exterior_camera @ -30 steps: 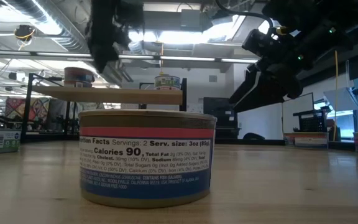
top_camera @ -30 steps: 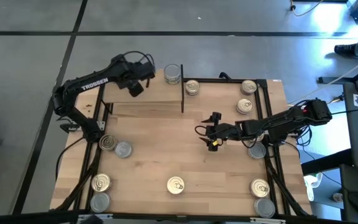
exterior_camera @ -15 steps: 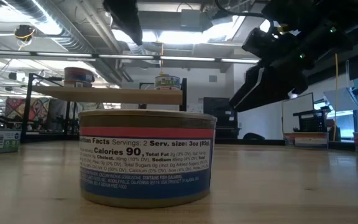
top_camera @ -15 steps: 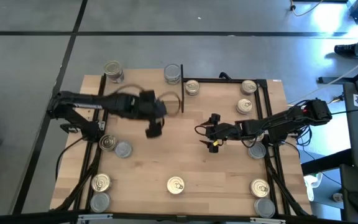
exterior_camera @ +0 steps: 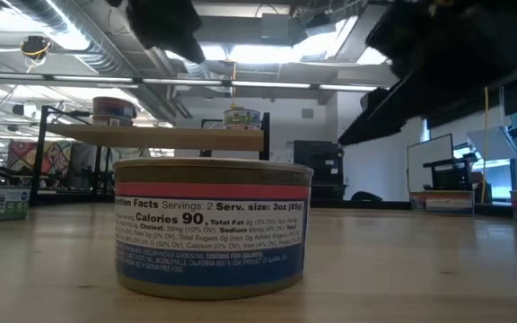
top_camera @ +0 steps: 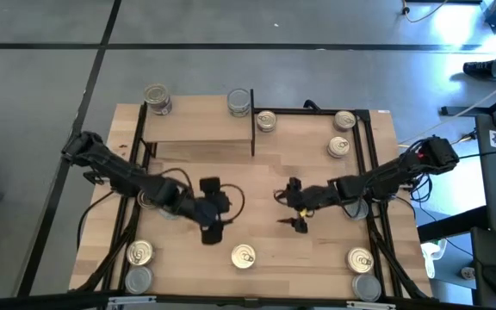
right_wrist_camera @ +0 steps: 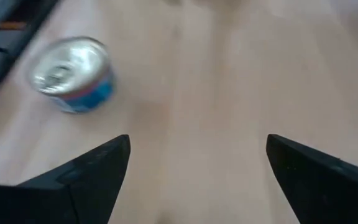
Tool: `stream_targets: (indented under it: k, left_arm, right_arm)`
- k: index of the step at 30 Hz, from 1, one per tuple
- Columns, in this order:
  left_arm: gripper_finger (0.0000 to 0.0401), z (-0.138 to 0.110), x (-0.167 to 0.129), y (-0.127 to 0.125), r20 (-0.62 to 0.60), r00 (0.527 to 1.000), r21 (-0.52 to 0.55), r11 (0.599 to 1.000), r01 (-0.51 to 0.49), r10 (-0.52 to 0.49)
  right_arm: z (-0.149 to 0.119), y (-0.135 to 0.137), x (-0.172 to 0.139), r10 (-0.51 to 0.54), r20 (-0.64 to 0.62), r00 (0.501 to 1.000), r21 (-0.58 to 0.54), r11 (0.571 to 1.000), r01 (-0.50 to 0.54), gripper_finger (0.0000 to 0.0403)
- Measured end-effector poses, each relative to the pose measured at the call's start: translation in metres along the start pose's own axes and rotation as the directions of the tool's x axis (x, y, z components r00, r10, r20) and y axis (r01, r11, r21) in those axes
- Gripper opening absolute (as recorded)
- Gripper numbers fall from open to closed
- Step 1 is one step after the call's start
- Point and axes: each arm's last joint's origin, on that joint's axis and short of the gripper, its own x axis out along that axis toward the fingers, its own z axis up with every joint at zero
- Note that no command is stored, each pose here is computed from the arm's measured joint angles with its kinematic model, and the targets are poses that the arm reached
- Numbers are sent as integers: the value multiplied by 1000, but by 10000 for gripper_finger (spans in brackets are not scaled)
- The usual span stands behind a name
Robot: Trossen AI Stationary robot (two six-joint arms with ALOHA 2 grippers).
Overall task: Stack canned seafood by type on shelf
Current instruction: Put the blue tuna can on the shelf aligned with the other blue tuna can
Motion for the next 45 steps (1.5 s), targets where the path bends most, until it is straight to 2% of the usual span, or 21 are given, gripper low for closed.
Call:
stream_targets:
  k: [5, 10, 13, 16, 22, 28, 32, 36, 45]
  left_arm:
    - [269, -22, 22, -29, 17, 999, -51, 998, 48, -47]
    - [265, -40, 48, -59, 6, 996, -21, 996, 91, -91]
    - [241, -44, 55, -75, 33, 991, -18, 991, 130, -130]
    - [195, -52, 62, -84, 28, 989, -5, 989, 145, -144]
    - [103, -65, 75, -88, -13, 992, 2, 992, 126, -126]
    - [48, -71, 76, -93, -28, 991, 29, 991, 128, -128]
    - [24, -82, 75, -93, -46, 991, 51, 991, 125, -123]
    - [6, -92, 77, -89, -9, 995, 33, 994, 104, -104]
    - [2, -108, 81, -80, 21, 994, 19, 994, 109, -109]
  right_arm:
    - [-4, 22, 10, 51, 48, 998, -1, 999, -51, 376]
    - [-14, 40, 20, 90, 61, 994, 32, 995, -92, 376]
    - [-21, 52, 24, 117, 54, 992, 32, 992, -119, 376]
    - [-24, 62, 29, 126, 39, 991, 33, 991, -127, 376]
    - [-20, 79, 44, 142, 36, 989, 21, 989, -143, 376]
    - [-21, 82, 55, 136, 10, 991, 30, 990, -136, 376]
    - [-20, 83, 57, 137, 14, 991, 31, 990, -137, 376]
    - [-20, 83, 57, 138, 21, 990, 28, 990, -139, 376]
    - [-16, 84, 56, 148, 57, 987, -10, 989, -148, 376]
